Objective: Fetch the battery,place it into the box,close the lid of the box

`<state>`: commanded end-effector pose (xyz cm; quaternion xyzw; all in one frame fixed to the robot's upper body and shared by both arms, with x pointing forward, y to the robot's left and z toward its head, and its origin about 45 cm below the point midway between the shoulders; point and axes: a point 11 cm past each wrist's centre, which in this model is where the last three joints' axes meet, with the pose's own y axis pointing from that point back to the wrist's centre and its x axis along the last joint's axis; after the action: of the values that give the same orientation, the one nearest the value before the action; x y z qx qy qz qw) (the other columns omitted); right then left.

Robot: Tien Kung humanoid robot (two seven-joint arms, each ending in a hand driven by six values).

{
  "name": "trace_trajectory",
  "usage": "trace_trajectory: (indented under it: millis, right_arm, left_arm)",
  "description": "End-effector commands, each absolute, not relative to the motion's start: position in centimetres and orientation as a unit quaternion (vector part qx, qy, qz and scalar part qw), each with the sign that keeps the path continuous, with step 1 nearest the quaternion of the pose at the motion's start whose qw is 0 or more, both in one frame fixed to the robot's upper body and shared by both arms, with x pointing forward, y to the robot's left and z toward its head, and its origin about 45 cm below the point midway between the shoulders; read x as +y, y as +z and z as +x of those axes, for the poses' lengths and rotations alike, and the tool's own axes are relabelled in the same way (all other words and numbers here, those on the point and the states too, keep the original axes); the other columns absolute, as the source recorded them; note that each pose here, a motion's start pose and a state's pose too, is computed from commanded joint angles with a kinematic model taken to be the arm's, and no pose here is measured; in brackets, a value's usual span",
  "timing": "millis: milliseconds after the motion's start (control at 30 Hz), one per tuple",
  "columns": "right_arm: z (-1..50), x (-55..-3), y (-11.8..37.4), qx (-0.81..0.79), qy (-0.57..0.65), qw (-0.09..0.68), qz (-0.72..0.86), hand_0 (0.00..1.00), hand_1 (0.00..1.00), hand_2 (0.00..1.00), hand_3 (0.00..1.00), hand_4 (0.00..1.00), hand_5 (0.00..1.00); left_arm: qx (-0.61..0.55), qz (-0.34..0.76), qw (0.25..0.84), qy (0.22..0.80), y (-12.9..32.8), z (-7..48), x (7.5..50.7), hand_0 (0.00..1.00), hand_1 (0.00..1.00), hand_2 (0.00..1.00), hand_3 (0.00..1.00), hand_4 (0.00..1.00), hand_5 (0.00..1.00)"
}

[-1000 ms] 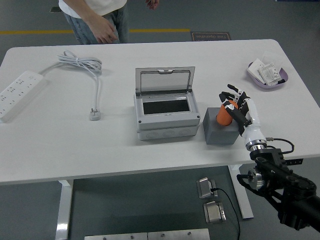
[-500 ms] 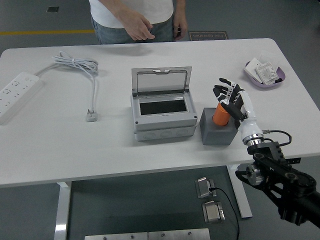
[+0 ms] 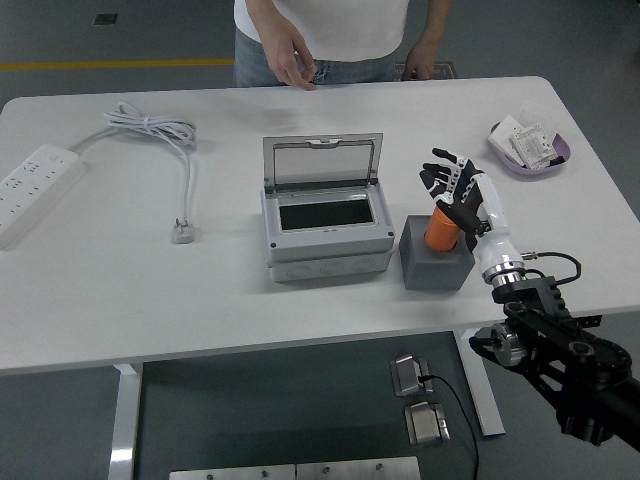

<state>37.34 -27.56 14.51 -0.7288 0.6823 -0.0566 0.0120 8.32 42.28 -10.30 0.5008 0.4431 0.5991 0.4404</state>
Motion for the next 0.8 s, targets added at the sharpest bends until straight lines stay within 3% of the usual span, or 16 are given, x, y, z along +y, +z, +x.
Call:
trace_trajectory:
  millis: [400, 433, 600, 633, 800]
  right_arm:
    - [37.0, -27.5, 14.0, 0.678, -0.062, 0.0, -0.732, 0.748, 0.729, 0.671, 0.761, 0.895, 0.471]
    - [37.0, -27.6, 13.9, 0.678, -0.062, -0.002, -0.732, 0.74, 0.728, 0.671, 0.76, 0.847, 0.364]
    - [36.8, -27.9, 13.6, 0.678, -0.064, -0.009, -0.732, 0.74, 0.728, 0.671, 0.76, 0.847, 0.364]
    - [36.8, -28.0, 13.5, 0.678, -0.065, -0.011, -0.732, 0.742, 0.728, 0.671, 0.76, 0.737, 0.244]
    - [36.5, -28.2, 13.2, 0.677, -0.068, -0.019, -0.733, 0.742, 0.728, 0.671, 0.76, 0.737, 0.244]
  left_arm:
    - [0.442, 0.501, 0.442, 0.598, -10.3, 8.4, 42.2, 0.669, 0.718, 0.676, 0.626, 0.627, 0.212]
    - [0.442, 0.501, 0.442, 0.598, -10.3, 8.4, 42.2, 0.669, 0.719, 0.676, 0.625, 0.627, 0.212]
    - [0.443, 0.501, 0.442, 0.598, -10.3, 8.4, 42.2, 0.669, 0.719, 0.676, 0.625, 0.627, 0.212]
    - [0.443, 0.501, 0.442, 0.598, -10.3, 8.4, 42.2, 0.669, 0.718, 0.676, 0.625, 0.627, 0.21]
    - [0.442, 0.501, 0.442, 0.598, -10.3, 8.4, 42.2, 0.669, 0.718, 0.676, 0.625, 0.627, 0.21]
